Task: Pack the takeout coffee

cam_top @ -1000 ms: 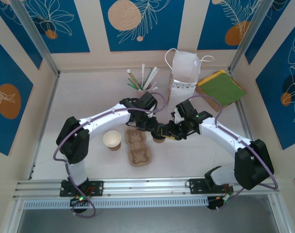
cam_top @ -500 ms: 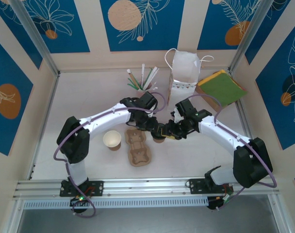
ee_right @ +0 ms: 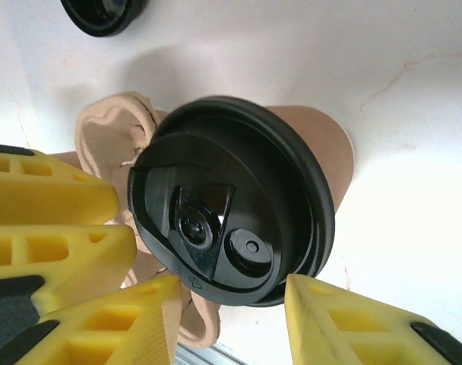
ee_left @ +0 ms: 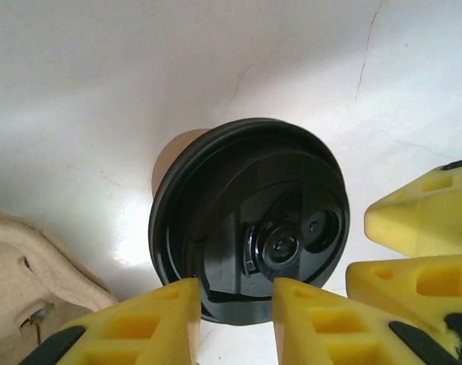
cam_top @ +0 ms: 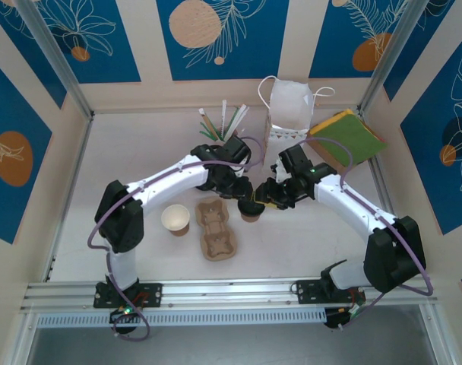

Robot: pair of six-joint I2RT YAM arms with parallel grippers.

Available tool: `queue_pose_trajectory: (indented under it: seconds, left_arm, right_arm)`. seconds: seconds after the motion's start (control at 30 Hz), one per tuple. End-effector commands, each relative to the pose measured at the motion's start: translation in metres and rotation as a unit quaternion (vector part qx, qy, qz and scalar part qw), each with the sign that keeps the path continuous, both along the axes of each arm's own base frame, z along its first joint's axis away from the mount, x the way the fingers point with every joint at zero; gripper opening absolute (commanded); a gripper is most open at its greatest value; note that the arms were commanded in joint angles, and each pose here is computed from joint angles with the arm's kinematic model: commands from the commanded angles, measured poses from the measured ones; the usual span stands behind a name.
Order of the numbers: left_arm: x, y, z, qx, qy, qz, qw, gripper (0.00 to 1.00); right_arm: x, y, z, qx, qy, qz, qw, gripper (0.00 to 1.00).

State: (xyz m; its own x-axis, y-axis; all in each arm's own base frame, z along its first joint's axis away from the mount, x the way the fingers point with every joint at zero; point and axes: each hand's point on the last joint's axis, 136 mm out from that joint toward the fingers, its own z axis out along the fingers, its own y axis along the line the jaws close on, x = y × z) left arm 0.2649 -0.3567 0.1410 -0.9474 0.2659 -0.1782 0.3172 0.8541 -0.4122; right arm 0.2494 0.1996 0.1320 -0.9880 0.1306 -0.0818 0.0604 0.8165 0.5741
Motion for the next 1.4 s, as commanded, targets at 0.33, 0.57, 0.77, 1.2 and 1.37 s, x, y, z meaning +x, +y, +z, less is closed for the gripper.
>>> queue_pose_trajectory:
  seconds: [0.33,0.57,0.77,1.2,1.37]
  left_arm:
    - [0.015,0.007,-0.010,0.035,-0.004,-0.016,0.999,0.30]
    - [0.015,0.008,-0.017,0.046,-0.003,-0.022,0.999,0.29]
    - [0.013,0.013,-0.032,0.061,0.008,-0.022,0.998,0.26]
    - [-0.002,0.024,-0.058,0.072,0.034,-0.014,0.997,0.25]
    - [0.000,0.021,-0.045,0.060,0.025,-0.011,0.998,0.25]
  right_arm:
    - [0.022,-0.006,-0.006,-0.029,-0.004,0.005,1.000,0.41]
    - [0.031,-0.005,-0.014,-0.039,0.000,0.009,0.999,0.41]
    - [0.029,-0.006,-0.029,-0.045,0.012,0.013,0.999,0.36]
    - [0.008,-0.014,-0.054,-0.054,0.045,0.008,0.997,0.33]
    - [0.011,-0.013,-0.041,-0.048,0.029,0.007,0.998,0.34]
